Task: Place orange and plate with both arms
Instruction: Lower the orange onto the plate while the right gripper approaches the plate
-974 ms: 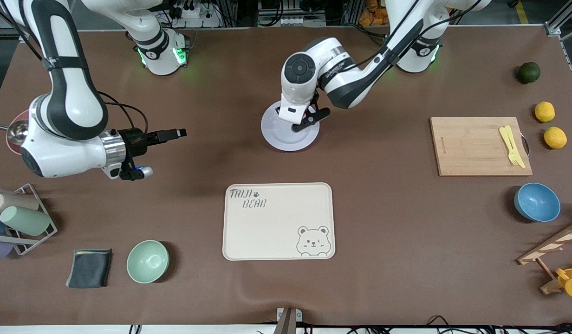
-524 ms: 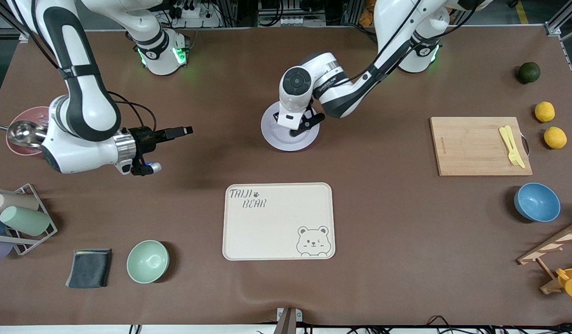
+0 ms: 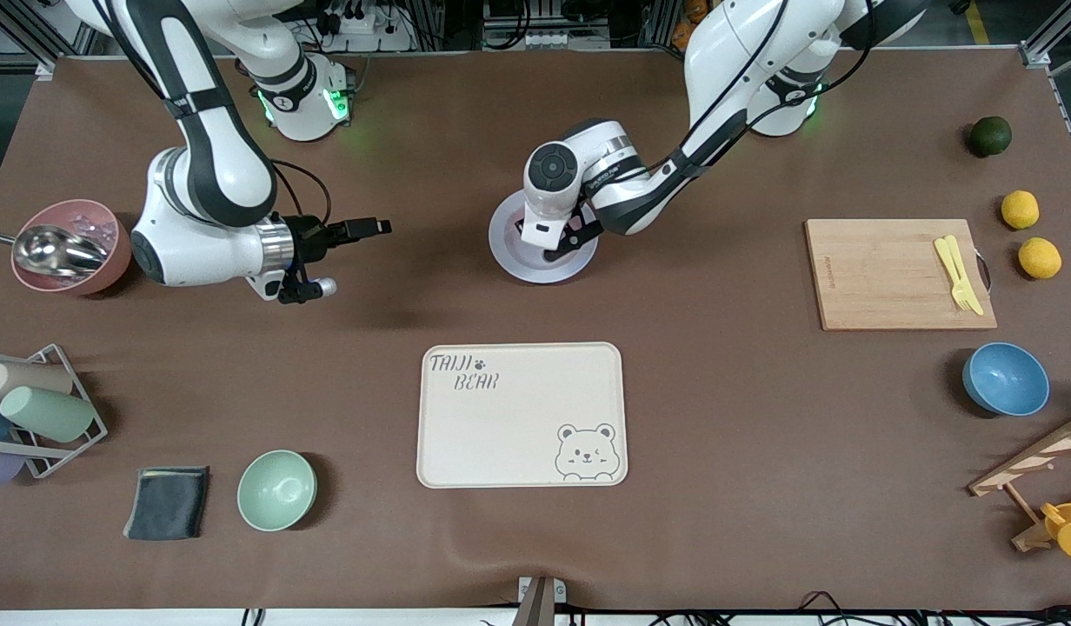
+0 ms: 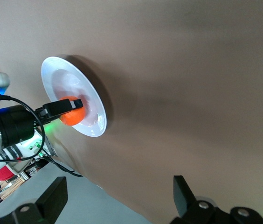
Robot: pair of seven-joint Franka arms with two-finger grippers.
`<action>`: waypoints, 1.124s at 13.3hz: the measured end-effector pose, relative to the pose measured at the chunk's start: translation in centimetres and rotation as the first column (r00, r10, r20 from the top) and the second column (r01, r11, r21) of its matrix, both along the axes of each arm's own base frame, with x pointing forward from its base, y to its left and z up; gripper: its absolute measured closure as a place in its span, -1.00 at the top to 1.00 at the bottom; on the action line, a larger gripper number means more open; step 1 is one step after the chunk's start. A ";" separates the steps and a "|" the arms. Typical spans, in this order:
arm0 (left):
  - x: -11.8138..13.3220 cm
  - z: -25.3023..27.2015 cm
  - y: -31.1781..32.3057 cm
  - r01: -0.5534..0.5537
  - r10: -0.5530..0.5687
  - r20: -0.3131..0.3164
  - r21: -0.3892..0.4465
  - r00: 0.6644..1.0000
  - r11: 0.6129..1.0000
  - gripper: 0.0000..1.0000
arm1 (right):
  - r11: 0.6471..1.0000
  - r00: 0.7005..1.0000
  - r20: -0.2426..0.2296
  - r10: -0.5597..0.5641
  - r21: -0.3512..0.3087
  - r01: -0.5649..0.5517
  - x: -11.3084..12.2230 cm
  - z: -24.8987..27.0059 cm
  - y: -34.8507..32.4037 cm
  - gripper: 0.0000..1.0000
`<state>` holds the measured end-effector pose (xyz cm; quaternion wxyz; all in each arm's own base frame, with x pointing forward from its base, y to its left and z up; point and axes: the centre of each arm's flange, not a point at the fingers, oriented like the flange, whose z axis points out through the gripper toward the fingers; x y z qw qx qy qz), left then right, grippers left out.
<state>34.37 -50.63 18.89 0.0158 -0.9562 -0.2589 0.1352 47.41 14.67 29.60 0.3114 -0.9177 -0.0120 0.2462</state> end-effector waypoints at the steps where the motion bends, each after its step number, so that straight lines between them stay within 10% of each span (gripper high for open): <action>1: 0.3 -0.1 0.0 -0.008 0.008 0.013 -0.013 1.000 1.000 0.48 | 1.000 1.000 0.002 0.000 -0.006 0.000 -0.2 -0.3 0.1 1.00; 5: 1.4 -0.9 0.5 -0.034 0.035 0.028 -0.032 0.999 0.999 0.48 | 0.999 1.000 0.006 0.029 -0.016 -0.029 -1.0 -0.9 1.8 1.00; 9: 3.3 0.1 0.7 -0.069 0.072 0.083 -0.037 0.994 0.997 1.00 | 1.000 1.000 -0.003 0.020 -0.022 -0.020 -1.2 -2.3 2.6 1.00; 15: 10.0 17.4 3.7 -0.206 0.219 0.324 -0.075 0.920 0.976 1.00 | 0.999 0.999 0.013 -0.037 -0.002 0.037 -2.5 -5.1 7.5 1.00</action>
